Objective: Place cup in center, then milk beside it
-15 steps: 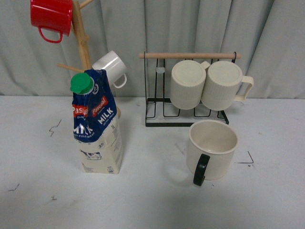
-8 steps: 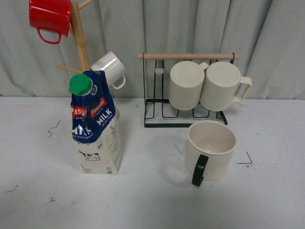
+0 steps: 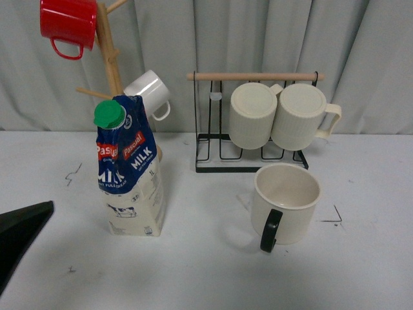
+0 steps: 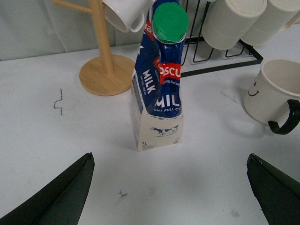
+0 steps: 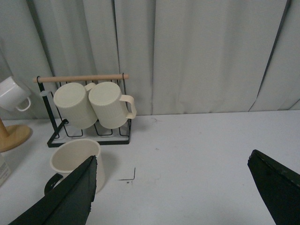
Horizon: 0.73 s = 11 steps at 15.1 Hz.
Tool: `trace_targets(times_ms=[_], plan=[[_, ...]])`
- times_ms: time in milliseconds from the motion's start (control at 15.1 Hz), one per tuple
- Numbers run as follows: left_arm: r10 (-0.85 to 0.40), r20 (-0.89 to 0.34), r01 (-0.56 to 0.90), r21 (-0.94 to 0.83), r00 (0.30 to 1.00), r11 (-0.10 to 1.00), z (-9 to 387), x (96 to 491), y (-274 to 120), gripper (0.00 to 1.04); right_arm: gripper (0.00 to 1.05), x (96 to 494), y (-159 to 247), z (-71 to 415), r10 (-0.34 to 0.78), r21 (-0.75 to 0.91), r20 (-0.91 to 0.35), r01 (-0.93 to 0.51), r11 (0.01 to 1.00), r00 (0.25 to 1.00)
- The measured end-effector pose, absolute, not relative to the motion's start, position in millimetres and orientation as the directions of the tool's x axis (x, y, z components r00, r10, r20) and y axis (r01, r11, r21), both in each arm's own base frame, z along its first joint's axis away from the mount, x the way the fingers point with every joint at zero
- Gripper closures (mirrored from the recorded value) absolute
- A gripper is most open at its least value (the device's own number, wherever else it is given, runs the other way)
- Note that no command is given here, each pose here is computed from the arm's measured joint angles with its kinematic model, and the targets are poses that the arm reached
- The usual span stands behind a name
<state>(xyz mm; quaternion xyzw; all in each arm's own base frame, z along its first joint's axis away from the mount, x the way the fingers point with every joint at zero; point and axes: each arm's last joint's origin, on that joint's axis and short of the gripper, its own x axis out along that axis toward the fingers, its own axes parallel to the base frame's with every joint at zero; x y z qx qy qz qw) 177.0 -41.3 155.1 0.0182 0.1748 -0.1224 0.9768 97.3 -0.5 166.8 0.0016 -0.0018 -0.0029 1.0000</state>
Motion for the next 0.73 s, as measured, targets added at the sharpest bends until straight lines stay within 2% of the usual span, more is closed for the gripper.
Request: trace_targets(times_ms=[264, 727], plan=[[-0.234, -0.395, 0.249, -0.013, 0.888, 0.968, 149.5, 216.0, -58.7, 0.07, 0.06, 97.3, -0.5, 166.8, -0.006, 0.003, 0.004, 0.006, 1.000, 1.000], [-0.187, -0.410, 0.172, -0.073, 0.893, 0.982, 149.2, 274.8, -82.9, 0.07, 0.06, 97.3, -0.5, 166.8, -0.006, 0.003, 0.004, 0.006, 1.000, 1.000]])
